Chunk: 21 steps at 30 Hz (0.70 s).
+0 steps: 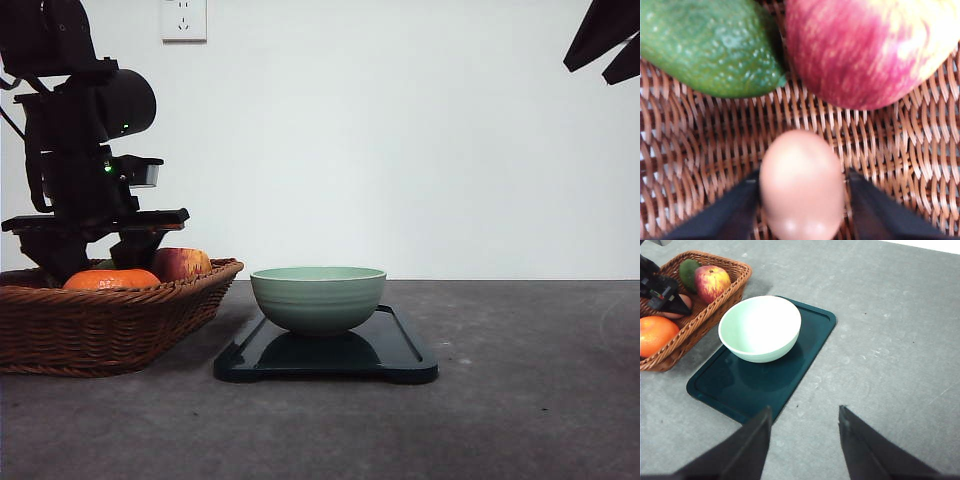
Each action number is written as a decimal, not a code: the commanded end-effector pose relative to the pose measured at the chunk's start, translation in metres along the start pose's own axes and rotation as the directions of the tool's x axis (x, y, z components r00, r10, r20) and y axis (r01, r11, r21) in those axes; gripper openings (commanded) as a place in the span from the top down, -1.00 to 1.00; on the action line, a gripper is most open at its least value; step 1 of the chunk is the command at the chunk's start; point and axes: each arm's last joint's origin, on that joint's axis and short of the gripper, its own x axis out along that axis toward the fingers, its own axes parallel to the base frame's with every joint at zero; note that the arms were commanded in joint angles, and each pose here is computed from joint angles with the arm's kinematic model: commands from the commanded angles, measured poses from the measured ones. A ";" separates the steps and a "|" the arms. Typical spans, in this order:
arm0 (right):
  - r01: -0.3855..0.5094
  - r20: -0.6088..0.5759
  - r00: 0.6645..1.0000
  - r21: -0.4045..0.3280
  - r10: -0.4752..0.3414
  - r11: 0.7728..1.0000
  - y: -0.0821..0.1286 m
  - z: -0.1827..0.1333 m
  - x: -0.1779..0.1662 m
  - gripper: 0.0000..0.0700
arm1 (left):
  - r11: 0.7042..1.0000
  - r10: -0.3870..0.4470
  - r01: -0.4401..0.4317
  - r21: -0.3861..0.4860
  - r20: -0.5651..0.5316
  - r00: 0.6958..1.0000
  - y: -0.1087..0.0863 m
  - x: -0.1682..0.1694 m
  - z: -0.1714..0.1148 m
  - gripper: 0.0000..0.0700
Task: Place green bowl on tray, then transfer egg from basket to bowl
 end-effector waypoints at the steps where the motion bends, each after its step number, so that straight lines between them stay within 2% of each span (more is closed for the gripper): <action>1: -0.005 0.007 1.000 -0.010 0.005 1.000 0.001 0.002 0.001 0.27 | 1.000 0.001 -0.001 -0.006 0.010 1.000 -0.001 0.004 0.005 0.39; 11: -0.003 0.007 1.000 -0.010 0.003 1.000 0.001 0.002 0.001 0.27 | 1.000 0.000 0.000 -0.006 0.025 1.000 -0.001 -0.007 0.009 0.40; 21: 0.001 0.008 1.000 -0.011 -0.001 1.000 0.001 0.002 0.001 0.27 | 1.000 -0.005 0.006 -0.008 0.102 0.995 0.000 -0.080 0.022 0.40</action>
